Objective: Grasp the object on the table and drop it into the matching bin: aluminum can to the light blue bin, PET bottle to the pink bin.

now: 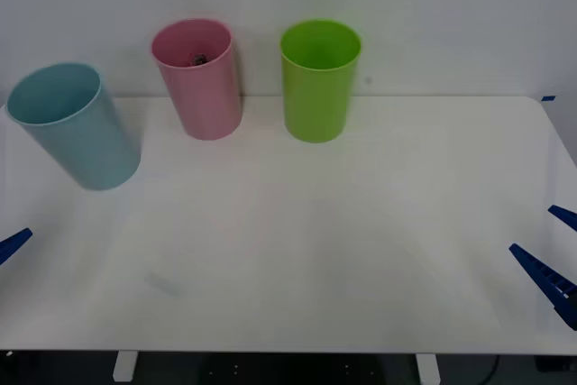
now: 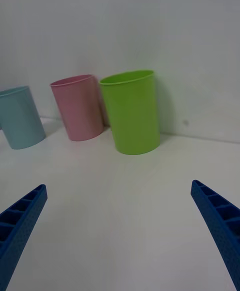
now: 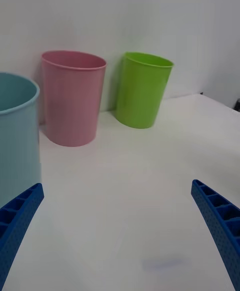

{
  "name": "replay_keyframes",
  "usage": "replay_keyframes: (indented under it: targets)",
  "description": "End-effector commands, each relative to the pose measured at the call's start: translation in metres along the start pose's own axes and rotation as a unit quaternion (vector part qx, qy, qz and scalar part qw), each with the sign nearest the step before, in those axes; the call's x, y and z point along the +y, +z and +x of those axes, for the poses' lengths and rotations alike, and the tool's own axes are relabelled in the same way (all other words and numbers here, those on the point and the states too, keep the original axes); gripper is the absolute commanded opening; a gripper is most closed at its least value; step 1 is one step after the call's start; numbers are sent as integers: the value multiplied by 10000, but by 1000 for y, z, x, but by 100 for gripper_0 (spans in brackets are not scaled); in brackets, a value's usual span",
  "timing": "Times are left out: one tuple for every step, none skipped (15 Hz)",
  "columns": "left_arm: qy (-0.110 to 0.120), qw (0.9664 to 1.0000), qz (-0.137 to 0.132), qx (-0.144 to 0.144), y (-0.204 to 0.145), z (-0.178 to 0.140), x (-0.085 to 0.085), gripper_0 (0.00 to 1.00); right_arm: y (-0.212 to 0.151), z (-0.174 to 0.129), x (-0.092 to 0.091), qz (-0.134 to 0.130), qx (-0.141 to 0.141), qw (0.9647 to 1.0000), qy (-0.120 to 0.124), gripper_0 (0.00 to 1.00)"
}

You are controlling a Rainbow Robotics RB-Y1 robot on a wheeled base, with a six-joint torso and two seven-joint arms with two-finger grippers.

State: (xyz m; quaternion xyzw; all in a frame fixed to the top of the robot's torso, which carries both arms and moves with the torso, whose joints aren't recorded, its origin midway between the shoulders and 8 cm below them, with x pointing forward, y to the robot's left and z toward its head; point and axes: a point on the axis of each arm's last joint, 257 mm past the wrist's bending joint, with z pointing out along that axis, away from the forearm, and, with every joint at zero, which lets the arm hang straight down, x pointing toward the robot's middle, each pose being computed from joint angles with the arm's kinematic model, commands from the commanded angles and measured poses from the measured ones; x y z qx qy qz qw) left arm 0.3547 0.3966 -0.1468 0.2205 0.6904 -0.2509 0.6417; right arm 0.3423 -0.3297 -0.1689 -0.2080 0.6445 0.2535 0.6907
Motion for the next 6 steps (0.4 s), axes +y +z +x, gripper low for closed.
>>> replay_keyframes:
  targets:
    - [-67, 10000, 28, 51, -1, 6, -3, 100, 0, 0, 0, 0, 0, 10000, 0, 100]
    - [-108, 9999, 42, 67, 0, 9, -5, 100, 0, 0, 0, 0, 0, 10000, 0, 100]
    - [-112, 9999, 46, 81, 0, 10, -6, 100, 0, 0, 0, 0, 0, 10000, 0, 100]
    - [-112, 9999, 46, 81, 0, 10, -6, 100, 0, 0, 0, 0, 0, 10000, 0, 100]
    - [-112, 9999, 46, 81, 0, 10, -6, 100, 0, 0, 0, 0, 0, 10000, 0, 100]
    - [-112, 9999, 46, 81, 0, 10, -6, 100, 0, 0, 0, 0, 0, 10000, 0, 100]
